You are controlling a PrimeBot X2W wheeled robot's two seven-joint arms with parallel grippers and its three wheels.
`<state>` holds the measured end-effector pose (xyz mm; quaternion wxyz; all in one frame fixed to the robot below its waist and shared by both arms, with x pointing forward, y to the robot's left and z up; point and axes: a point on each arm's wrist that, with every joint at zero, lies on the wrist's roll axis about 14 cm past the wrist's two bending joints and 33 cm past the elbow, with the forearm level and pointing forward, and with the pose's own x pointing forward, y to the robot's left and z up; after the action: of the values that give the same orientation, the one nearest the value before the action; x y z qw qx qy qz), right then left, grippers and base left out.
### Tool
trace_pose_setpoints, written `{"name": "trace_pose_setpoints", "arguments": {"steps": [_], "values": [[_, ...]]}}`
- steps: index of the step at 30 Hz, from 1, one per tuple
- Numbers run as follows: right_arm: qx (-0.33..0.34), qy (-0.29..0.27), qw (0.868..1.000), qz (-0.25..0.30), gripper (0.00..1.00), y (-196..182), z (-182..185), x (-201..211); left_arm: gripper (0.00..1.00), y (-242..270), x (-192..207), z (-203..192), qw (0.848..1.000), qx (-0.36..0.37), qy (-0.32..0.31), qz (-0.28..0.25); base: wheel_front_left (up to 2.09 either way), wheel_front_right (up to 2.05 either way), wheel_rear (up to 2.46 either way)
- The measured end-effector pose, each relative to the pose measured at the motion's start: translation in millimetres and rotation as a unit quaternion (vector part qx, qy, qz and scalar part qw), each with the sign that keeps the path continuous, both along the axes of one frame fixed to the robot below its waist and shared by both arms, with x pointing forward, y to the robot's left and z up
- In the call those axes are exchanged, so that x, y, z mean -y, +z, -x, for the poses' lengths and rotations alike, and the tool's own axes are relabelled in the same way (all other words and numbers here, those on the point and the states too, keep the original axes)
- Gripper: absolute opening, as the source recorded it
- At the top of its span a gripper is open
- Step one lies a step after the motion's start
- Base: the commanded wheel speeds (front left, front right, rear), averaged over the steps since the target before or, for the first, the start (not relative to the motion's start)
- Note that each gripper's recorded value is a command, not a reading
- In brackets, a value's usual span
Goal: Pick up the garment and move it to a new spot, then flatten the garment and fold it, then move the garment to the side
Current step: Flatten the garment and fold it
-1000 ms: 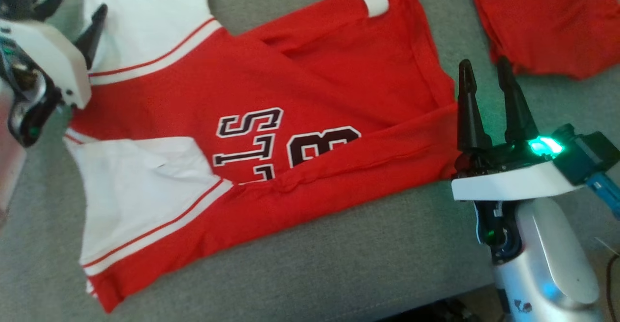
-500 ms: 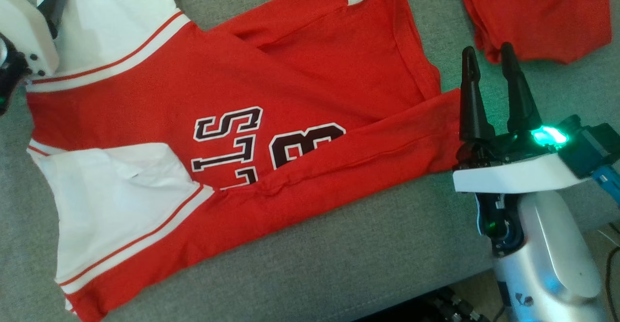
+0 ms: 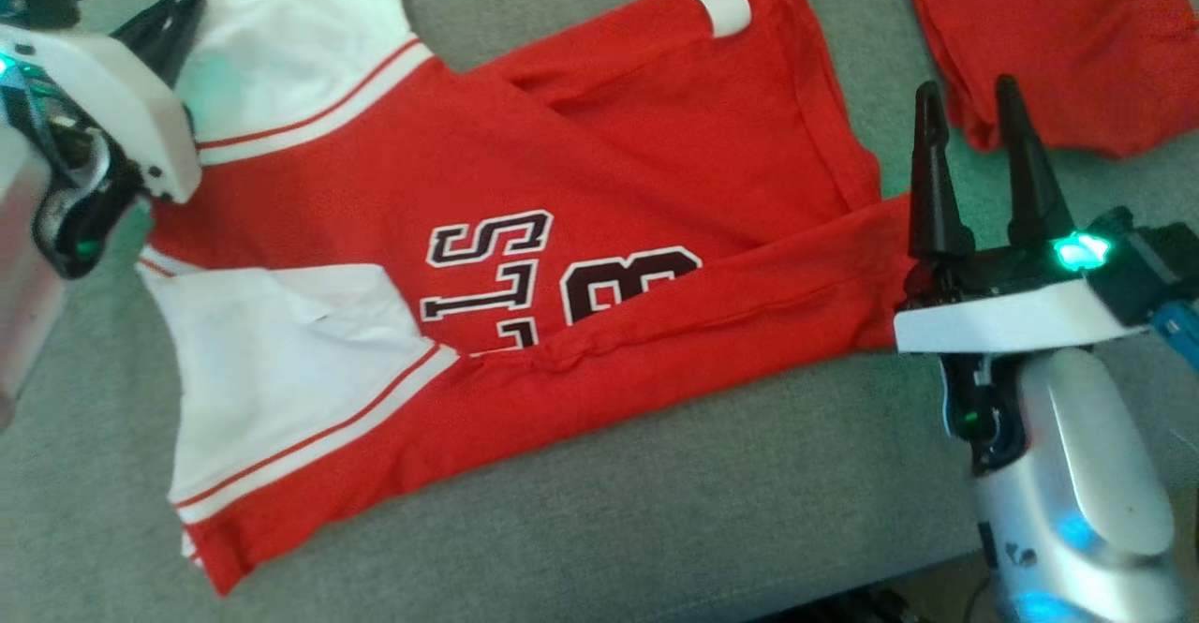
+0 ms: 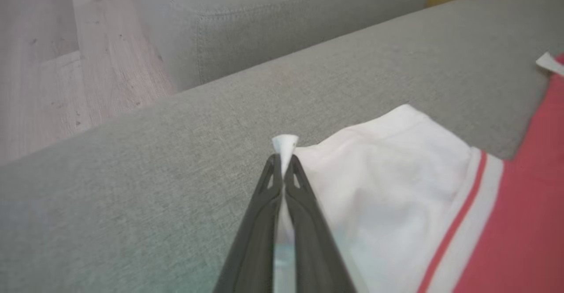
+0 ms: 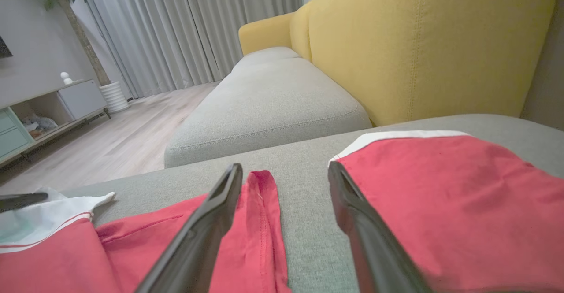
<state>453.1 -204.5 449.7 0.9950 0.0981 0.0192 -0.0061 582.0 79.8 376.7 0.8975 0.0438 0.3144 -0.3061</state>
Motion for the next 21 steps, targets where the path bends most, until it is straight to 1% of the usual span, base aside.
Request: {"name": "trace_pose_setpoints", "arguments": {"steps": [5,9,13,18,21], "values": [[-0.001,0.013,0.999,0.031,1.0,9,-13,-4,0.0,42,-1,3,0.997,0.071,0.001,0.034,0.0,0.0,0.0],[-0.033,0.033,0.997,0.065,1.0,10,-29,-12,0.0,57,-8,21,0.994,0.098,-0.001,0.047,0.0,0.0,0.0],[-0.078,0.057,0.991,0.095,1.0,7,-46,-22,0.0,71,-20,38,0.991,0.119,0.004,0.055,0.0,0.0,0.0],[-0.141,0.084,0.977,0.133,1.0,-2,-70,-29,0.0,84,-30,60,0.988,0.137,0.01,0.066,0.0,0.0,0.0],[-0.183,0.099,0.964,0.164,1.0,-13,-81,-33,0.0,84,-34,74,0.988,0.136,0.013,0.069,0.0,0.0,0.0]]}}
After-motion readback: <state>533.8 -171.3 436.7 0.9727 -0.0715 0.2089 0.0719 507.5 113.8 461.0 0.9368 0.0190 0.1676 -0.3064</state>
